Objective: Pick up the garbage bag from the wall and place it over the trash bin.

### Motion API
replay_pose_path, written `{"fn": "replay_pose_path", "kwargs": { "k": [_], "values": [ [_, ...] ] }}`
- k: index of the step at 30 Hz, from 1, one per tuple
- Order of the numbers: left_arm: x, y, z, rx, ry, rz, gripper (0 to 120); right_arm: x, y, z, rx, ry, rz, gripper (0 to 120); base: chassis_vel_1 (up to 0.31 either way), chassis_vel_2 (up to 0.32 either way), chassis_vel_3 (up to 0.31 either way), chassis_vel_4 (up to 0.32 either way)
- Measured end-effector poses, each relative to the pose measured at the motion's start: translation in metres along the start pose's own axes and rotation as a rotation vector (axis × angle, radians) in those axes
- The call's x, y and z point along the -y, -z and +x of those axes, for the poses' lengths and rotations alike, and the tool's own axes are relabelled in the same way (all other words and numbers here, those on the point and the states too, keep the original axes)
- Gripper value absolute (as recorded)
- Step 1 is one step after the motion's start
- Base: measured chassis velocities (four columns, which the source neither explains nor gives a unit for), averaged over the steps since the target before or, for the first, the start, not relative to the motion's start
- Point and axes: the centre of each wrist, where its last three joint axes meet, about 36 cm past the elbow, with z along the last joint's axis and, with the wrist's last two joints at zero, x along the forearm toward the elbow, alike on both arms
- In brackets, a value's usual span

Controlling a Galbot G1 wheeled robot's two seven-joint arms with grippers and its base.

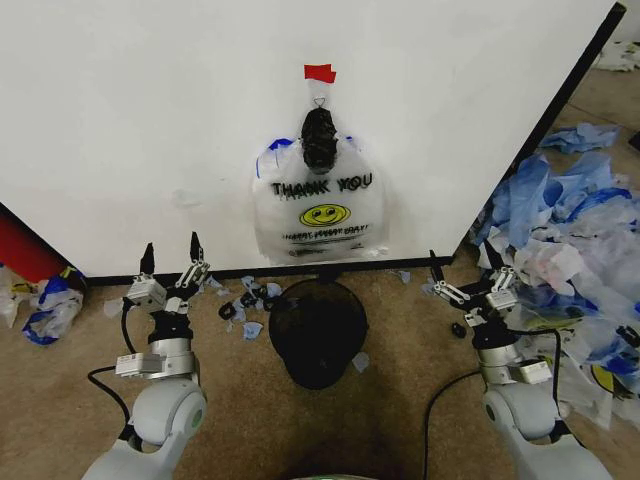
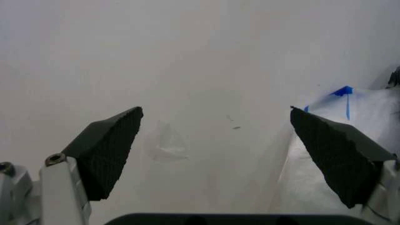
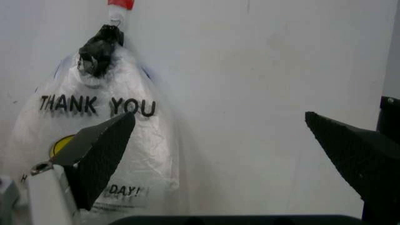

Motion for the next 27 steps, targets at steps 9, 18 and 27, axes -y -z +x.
{"fn": "replay_pose_path", "kwargs": {
  "k": [9, 18, 27],
  "values": [
    [0.000, 0.001, 0.004, 0.001, 0.011, -0.004, 94, -0.017, 0.003, -0.012, 0.008, 0.028, -0.080, 100, 0.000, 0.000, 0.000, 0.000],
    [0.000, -0.008, 0.005, -0.007, 0.018, -0.013, 94, -0.063, 0.042, -0.069, 0.017, -0.021, -0.589, 100, 0.000, 0.000, 0.000, 0.000],
    [-0.013, -0.001, 0.012, -0.007, 0.048, -0.047, 94, -0.094, 0.026, -0.158, 0.008, 0.118, -0.986, 100, 0.000, 0.000, 0.000, 0.000]
  ]
}}
